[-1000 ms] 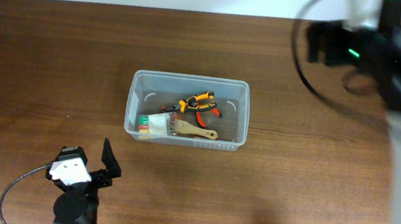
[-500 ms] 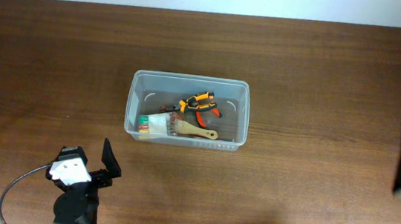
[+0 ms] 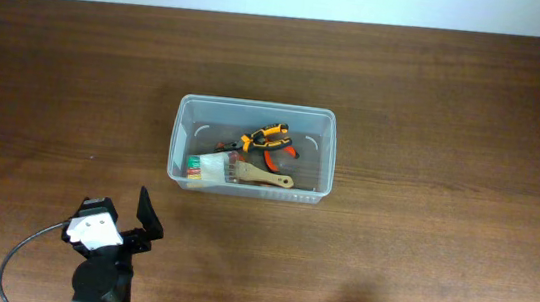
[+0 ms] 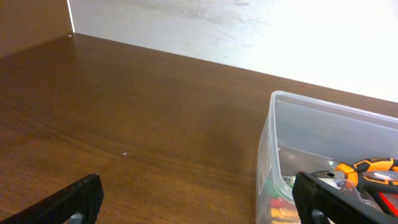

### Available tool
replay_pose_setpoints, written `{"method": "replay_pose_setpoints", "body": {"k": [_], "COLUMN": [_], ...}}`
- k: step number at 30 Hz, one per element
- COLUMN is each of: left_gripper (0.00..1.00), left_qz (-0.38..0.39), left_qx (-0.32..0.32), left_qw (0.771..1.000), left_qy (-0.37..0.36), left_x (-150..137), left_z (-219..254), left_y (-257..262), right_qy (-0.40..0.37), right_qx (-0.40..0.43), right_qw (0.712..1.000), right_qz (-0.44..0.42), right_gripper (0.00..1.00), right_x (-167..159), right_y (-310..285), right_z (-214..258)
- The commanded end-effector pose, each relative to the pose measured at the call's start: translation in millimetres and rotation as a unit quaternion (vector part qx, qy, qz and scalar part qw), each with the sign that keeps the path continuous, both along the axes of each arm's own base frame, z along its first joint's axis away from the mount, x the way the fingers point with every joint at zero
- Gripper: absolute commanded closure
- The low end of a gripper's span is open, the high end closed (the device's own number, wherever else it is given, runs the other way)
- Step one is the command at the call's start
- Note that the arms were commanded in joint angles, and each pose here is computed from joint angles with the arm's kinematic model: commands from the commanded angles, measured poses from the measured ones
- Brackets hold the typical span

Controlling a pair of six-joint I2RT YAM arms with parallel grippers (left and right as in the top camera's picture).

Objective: Pack container

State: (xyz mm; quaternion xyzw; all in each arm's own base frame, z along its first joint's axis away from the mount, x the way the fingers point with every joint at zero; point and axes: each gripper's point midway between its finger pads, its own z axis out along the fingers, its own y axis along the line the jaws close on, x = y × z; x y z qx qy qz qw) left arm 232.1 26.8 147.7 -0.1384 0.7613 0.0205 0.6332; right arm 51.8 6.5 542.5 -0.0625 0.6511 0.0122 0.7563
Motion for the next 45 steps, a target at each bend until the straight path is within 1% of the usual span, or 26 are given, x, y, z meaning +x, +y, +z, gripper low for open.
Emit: {"method": "replay_pose_setpoints", "body": {"k": [1,6,8,16,20,22,27,35,41,45], "left_gripper": [0.01,0.01,0.01,0.01,0.01,0.01,0.01,0.01,0.01,0.01], "left_qz": [-0.001,-0.001,-0.001,-0.001,-0.001,-0.001,-0.001,-0.001,-0.001,-0.001], "left_qx": [0.005,0.005,0.005,0.005,0.005,0.005,0.005,0.005,0.005,0.005], "left_qw": [1.000,1.000,1.000,1.000,1.000,1.000,1.000,1.000,1.000,1.000], "left_qy": [0.001,0.001,0.001,0.001,0.001,0.001,0.001,0.001,0.001,0.001], "left_x": [0,0,0,0,0,0,0,0,0,0], "left_z": [-1,-1,-1,-1,-1,-1,-1,-1,-1,-1], "left_y": [0,0,0,0,0,0,0,0,0,0], "right_qy": [0.024,0.020,0.008,-0.031,-0.041,-0.037,-0.018,0.006,0.014,0.017], "right_qx": [0.001,0.001,0.002,0.005,0.007,0.020,0.058,0.059,0.059,0.083], "right_qw": [1.000,1.000,1.000,0.999,0.999,0.999,0.998,0.998,0.998,0.996], "right_qz": [0.011,0.009,0.004,-0.013,-0.015,-0.013,-0.007,-0.012,-0.013,-0.020], "right_gripper": [0.01,0.01,0.01,0.01,0.02,0.01,0.01,0.01,0.01,0.01], "right_x": [18,49,69,125,148,157,172,185,190,193], "right_y": [6,9,10,8,8,9,9,9,9,5], "right_z": [-44,-102,-127,-194,-225,-239,-270,-308,-326,-337]}}
